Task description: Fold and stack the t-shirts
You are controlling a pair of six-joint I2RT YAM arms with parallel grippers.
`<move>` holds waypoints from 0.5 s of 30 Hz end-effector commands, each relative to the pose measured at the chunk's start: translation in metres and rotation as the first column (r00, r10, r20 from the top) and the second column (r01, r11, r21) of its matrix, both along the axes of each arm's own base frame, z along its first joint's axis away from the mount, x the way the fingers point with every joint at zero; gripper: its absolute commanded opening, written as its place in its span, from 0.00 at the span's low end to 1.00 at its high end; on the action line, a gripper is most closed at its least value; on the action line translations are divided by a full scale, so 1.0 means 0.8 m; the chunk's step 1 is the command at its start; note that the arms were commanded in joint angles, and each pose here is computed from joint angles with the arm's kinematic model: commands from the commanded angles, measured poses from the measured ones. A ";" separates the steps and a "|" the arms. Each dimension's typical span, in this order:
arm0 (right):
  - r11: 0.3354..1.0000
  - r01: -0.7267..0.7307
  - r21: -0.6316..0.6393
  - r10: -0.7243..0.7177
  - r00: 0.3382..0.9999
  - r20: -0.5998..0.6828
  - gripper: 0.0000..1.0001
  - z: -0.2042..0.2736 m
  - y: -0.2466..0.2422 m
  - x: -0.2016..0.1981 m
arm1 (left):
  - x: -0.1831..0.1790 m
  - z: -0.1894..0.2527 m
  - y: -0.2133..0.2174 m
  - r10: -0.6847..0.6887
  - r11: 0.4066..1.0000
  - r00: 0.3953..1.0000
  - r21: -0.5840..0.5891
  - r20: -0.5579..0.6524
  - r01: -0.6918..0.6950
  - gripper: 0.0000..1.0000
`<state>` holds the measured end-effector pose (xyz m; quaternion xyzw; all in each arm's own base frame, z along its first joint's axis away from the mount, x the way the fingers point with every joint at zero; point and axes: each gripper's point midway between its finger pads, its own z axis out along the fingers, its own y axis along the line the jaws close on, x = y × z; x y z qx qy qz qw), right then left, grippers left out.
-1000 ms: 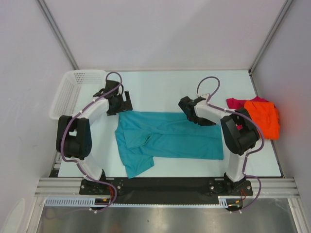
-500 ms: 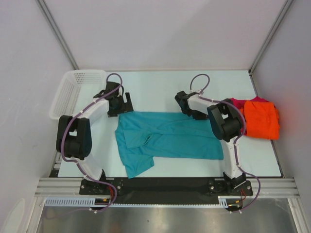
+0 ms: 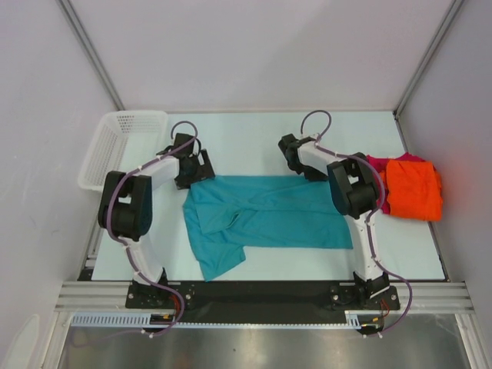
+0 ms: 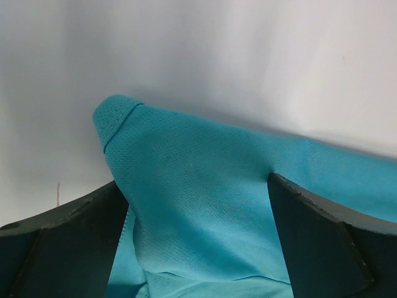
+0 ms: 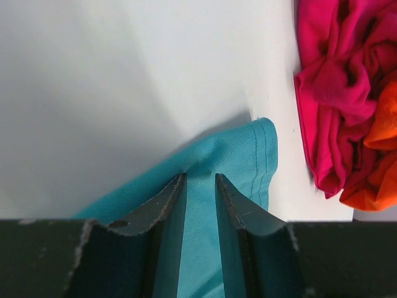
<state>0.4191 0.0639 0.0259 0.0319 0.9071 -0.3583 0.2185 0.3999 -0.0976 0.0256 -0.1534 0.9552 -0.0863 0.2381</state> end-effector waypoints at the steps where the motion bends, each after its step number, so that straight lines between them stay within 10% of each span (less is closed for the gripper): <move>1: 0.996 -0.001 0.086 -0.004 0.998 0.066 0.32 -0.007 0.017 0.040 | 0.021 -0.021 -0.008 0.018 1.000 1.000 -0.013 -0.010 -0.018 0.98; 15: 0.996 -0.005 0.092 -0.004 0.995 0.100 0.31 0.018 0.014 0.066 | 0.038 0.002 0.015 0.086 0.996 0.996 0.027 -0.040 -0.085 0.94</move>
